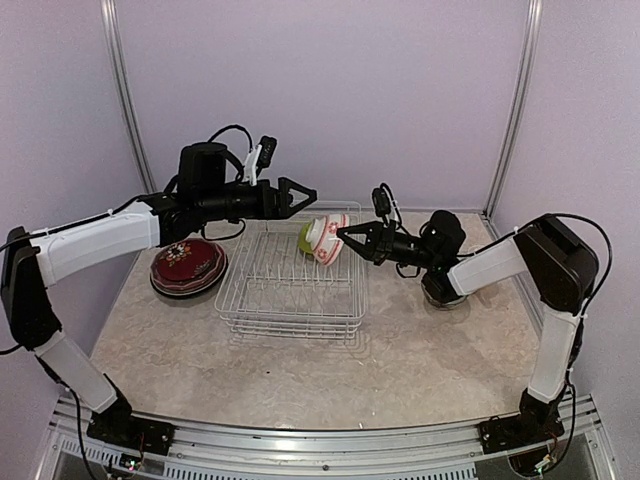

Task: Unload the mixed dishes from the dish rack
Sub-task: Pass from the left arm to the right, then place the bowl in the bowl.

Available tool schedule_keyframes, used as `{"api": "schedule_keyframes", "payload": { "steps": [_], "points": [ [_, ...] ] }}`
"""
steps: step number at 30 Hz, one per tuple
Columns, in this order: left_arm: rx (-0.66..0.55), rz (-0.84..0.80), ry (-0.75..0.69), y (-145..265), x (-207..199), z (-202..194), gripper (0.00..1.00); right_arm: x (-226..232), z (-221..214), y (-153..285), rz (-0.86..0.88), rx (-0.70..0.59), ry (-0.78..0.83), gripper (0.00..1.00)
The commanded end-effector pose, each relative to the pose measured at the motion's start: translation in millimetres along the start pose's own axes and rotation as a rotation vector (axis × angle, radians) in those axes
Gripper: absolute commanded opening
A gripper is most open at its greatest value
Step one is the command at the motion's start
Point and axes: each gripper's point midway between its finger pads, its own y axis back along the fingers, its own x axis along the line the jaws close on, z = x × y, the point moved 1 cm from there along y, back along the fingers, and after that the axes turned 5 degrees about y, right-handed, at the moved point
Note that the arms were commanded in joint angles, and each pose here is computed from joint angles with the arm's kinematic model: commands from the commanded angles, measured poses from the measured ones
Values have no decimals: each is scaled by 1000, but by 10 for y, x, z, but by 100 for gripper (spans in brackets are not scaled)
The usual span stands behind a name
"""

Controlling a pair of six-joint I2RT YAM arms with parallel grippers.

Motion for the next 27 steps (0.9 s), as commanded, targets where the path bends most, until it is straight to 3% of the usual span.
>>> {"api": "schedule_keyframes", "payload": {
  "steps": [1, 5, 14, 20, 27],
  "points": [
    [-19, 23, -41, 175, -87, 81, 95, 292, 197, 42, -6, -29, 159, 0],
    [-16, 50, -53, 248, -78, 77, 99, 164, 230, 99, -179, 11, 242, 0],
    [12, 124, -47, 278, 48, -26, 99, -289, 290, 1026, -987, 185, 448, 0],
    [38, 162, -72, 218, 134, -82, 99, -320, 93, 1699, -1305, 351, 438, 0],
    [74, 173, -93, 70, 180, -161, 99, -433, -150, 2109, -1505, 531, 339, 0]
  ]
}}
